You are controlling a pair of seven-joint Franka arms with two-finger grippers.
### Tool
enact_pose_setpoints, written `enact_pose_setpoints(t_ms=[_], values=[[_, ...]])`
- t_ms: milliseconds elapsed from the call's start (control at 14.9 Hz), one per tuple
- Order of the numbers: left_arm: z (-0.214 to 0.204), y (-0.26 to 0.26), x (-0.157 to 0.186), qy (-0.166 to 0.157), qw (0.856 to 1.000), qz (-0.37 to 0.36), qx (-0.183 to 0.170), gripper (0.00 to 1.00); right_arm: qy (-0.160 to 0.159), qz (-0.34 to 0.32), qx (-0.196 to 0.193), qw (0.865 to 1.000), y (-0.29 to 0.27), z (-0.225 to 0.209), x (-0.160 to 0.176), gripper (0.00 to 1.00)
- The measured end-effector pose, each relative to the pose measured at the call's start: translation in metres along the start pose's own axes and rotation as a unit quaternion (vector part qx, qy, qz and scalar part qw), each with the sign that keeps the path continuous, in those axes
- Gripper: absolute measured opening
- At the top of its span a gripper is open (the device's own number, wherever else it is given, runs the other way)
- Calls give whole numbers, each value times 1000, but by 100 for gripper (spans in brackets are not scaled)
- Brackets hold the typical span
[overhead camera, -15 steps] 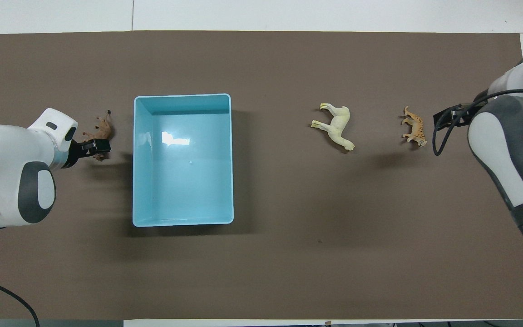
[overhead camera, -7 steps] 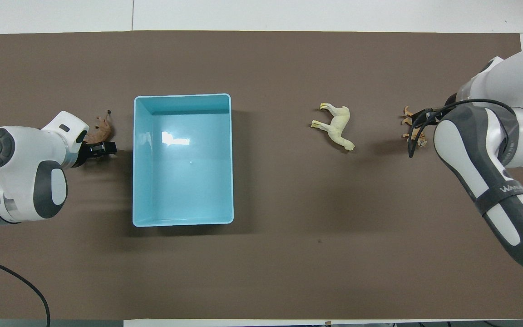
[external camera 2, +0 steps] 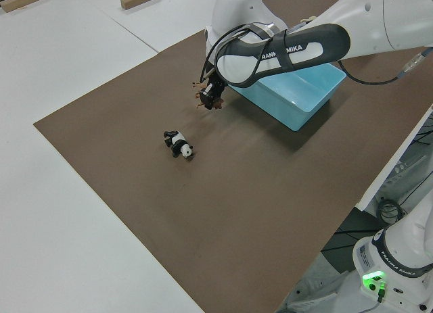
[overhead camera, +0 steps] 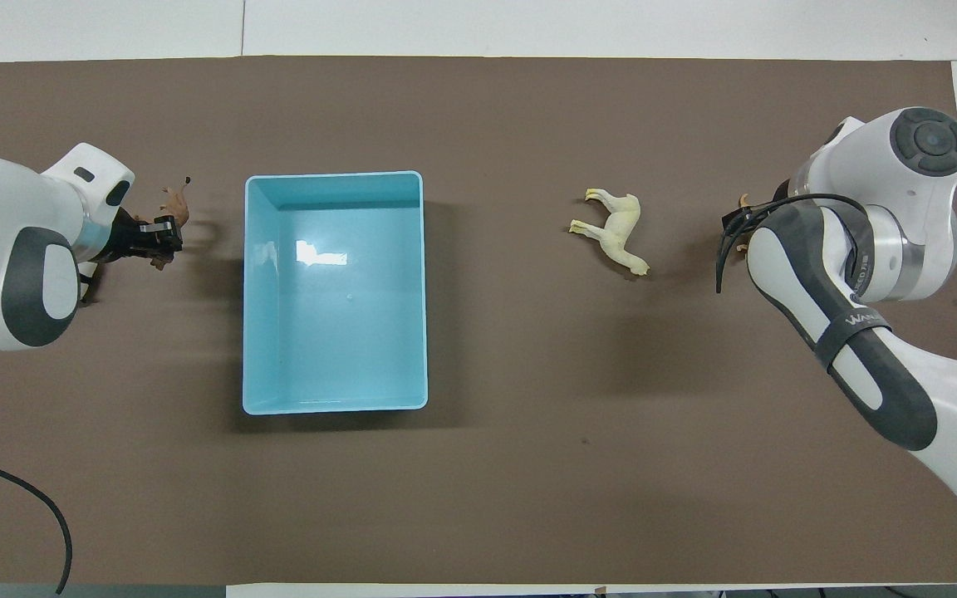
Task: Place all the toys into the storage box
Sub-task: 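Grasp the brown horse with the left gripper while the right gripper reaches the tan deer, then lower the brown horse into the blue box and open the left gripper, then move the left gripper back to the panda while the right gripper grasps the deer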
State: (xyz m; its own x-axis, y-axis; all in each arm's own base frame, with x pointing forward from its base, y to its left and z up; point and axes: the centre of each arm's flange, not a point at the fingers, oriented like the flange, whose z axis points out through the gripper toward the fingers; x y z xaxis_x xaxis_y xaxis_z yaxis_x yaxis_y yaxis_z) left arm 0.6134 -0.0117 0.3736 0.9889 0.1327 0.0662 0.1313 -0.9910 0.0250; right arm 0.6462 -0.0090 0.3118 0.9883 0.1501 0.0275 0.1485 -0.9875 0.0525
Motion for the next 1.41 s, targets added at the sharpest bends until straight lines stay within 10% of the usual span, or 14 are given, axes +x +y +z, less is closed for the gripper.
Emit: enact_pose_setpoints(t_ms=[536,804,1072,1407], values=[[-94,150,-54,-64,997,-32,20,44,-2,-6,0,1000,2,24,-15,97],[-65,173,-106,-86,996,-15,35,59,6,-2,-2,1000,8,22,-14,59],[-70,147,-94,-58,997,-29,41,100,13,6,-4,1000,17,21,-14,39],[-84,8,-28,40,998,9,40,100,14,6,-4,1000,17,21,-14,33]])
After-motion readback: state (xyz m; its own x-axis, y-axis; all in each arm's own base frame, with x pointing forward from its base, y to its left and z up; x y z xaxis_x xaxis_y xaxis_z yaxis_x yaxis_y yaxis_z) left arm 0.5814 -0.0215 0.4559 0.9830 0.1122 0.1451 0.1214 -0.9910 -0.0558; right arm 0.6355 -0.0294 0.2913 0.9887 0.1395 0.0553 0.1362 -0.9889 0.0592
